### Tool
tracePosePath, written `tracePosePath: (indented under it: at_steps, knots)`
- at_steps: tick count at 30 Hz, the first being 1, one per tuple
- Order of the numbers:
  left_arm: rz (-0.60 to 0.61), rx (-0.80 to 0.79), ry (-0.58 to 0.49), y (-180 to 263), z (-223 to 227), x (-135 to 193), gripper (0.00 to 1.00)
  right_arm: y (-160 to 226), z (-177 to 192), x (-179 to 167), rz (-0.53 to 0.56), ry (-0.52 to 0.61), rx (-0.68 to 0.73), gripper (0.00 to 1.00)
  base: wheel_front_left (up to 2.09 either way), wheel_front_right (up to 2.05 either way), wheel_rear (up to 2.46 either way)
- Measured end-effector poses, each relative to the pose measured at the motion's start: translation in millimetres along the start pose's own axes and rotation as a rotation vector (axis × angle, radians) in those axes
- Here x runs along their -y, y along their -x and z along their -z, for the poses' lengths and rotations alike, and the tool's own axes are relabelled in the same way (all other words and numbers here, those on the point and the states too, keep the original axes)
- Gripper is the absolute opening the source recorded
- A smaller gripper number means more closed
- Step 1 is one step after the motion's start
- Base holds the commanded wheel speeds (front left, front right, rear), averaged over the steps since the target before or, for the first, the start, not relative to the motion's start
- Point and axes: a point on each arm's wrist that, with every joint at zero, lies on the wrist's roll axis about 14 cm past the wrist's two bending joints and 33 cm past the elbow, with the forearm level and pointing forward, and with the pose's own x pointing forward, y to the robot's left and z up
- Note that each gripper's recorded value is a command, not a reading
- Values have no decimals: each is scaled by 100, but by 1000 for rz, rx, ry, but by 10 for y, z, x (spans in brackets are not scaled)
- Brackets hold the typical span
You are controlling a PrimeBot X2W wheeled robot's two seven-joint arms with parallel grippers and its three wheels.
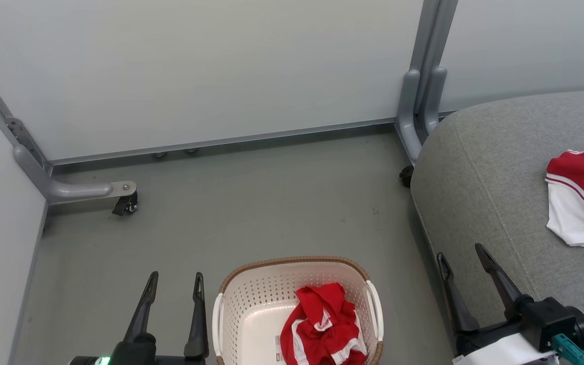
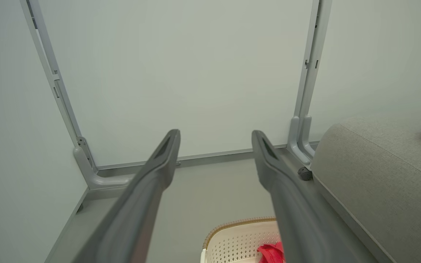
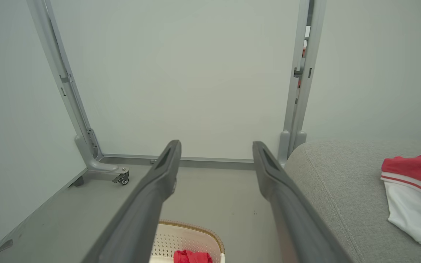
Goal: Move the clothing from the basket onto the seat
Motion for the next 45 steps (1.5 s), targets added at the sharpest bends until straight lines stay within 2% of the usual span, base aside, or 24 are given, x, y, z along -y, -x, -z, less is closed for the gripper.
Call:
tracePosePath:
  at_steps: [28,38,45]
  knots:
    - [25,-38,19,-86,118,77,100,-56,134,41,10,-14,-37,100,0,0,0]
    - [115,-53,28,-683,290,204,100,-595,200,140,-2,8,-8,100,0,0,0]
    - [196,-145,-6,-1165,825,235,100,-1012,546,270,-19,38,-41,100,0,0,0]
